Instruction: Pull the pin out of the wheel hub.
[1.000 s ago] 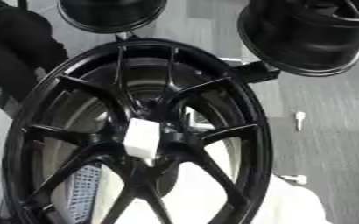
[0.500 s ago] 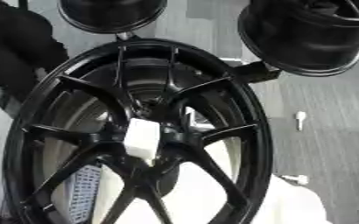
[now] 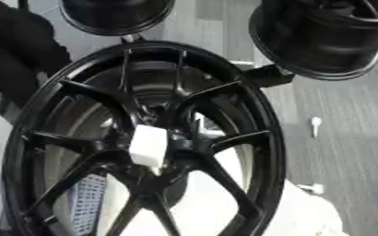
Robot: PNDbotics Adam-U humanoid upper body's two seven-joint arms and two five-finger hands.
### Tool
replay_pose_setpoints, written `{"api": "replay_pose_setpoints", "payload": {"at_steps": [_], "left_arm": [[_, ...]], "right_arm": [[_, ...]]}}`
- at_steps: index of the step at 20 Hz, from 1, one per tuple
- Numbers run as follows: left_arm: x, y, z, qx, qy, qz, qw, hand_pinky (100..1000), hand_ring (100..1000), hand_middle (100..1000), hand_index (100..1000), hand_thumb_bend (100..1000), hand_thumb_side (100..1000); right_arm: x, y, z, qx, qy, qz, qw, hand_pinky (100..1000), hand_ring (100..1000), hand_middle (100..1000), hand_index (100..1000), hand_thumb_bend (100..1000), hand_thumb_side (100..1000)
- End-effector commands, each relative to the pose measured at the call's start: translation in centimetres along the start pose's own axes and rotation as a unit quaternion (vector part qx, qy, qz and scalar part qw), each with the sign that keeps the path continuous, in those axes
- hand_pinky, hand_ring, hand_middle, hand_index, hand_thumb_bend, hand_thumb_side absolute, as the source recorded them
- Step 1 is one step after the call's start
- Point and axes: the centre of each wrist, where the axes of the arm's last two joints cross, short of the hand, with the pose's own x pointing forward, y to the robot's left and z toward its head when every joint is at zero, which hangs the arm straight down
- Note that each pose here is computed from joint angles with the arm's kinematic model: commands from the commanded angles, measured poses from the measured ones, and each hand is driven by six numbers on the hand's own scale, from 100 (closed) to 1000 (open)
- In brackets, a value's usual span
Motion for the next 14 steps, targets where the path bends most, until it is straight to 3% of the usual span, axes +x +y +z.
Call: {"api": "replay_pose_setpoints", "payload": {"at_steps": [1,8,10,13,14], "left_arm": [[0.9,0.3,-0.4,-0.003,-0.017,-0.007,1.0,750,738,698,794,534,351],[0.9,0.1,-0.4,-0.008,-0.017,-0.005,1.0,750,739,698,794,534,350],[1.0,0.1,-0.4,-0.01,-0.018,-0.004,1.0,750,739,697,793,534,349],[1.0,0.0,-0.5,-0.011,-0.019,-0.004,1.0,750,738,697,793,534,349],[1.0,0.0,-0.5,-0.011,-0.019,-0.004,1.0,750,738,697,793,534,349]], "right_arm": [[1.9,-2.6,0.8,-0.038,-0.047,-0.038,0.997,850,784,697,822,100,216],[5.6,-3.6,4.8,0.013,-0.197,-0.07,0.978,870,786,699,818,100,240],[6.5,-4.0,6.2,0.041,-0.242,-0.061,0.968,903,828,751,832,100,189],[7.7,-4.7,8.3,0.07,-0.309,-0.032,0.948,899,826,752,830,100,213],[8.1,-5.0,8.9,0.078,-0.328,-0.025,0.941,896,823,750,827,100,176]]}}
